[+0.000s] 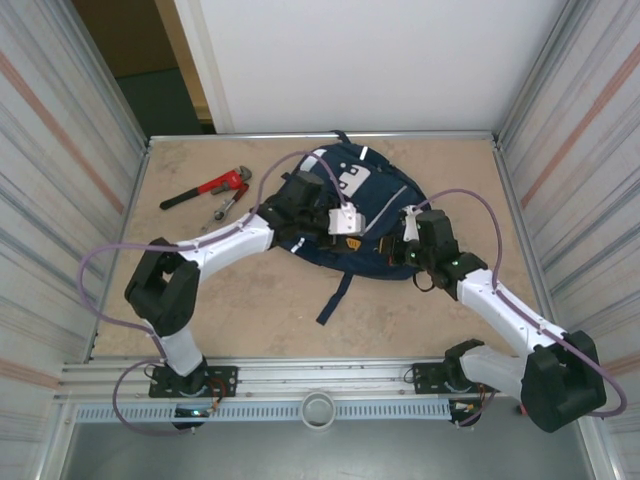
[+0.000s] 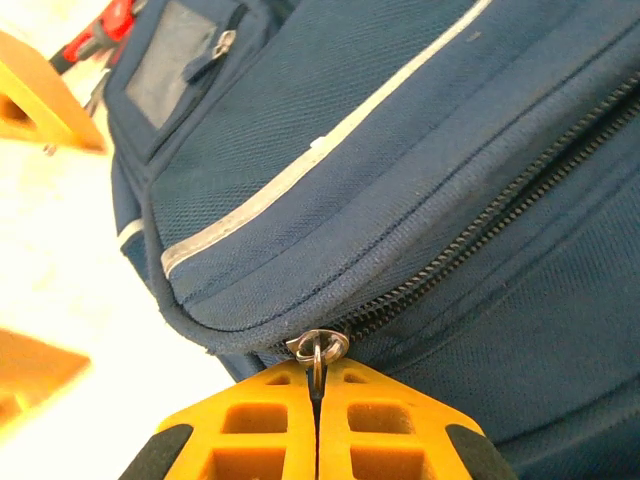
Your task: Pack the student bag
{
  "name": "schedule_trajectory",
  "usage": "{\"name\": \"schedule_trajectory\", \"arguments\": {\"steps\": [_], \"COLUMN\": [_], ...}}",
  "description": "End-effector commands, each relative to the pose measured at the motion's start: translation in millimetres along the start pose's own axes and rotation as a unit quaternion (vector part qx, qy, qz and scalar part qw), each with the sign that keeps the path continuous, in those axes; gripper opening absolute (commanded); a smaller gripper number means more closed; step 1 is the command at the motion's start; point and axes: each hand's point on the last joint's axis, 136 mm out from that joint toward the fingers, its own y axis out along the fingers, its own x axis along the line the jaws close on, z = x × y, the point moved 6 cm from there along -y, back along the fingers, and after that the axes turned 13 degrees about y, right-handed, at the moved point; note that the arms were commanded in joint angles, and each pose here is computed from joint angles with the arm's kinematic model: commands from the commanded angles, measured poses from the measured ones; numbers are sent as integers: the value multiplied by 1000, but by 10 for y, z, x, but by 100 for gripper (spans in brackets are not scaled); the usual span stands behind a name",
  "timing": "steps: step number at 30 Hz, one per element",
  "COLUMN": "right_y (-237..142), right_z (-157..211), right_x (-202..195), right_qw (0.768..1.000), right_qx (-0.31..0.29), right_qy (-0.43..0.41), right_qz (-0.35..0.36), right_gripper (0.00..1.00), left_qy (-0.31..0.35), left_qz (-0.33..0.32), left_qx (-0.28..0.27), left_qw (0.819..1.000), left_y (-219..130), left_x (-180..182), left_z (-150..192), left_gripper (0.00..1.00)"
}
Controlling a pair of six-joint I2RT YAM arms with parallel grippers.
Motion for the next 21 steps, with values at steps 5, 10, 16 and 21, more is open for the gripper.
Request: {"name": "schedule_trajectory", "arguments": {"steps": [5, 10, 16, 21], "right_y": [-140, -152, -191, -227], "right_z": [-75, -38, -82, -213], "right_x": [414, 324, -111, -490], "right_qw": [996, 998, 999, 992], "right_qx": [-12, -11, -19, -27], "right_qy": [-23, -21, 20, 65], "right_qz": [-80, -64, 16, 109], "right_gripper": [0, 0, 0, 0], "left_qy": [23, 28, 23, 13], "left_qz": [18, 16, 14, 7], "left_qx": [38, 43, -28, -76], "left_qw": [999, 999, 999, 997], "left_y": [229, 218, -26, -260], "left_x": [-21, 8, 18, -26], "left_z": [54, 163, 203, 281], "left_gripper": [51, 17, 0, 0]}}
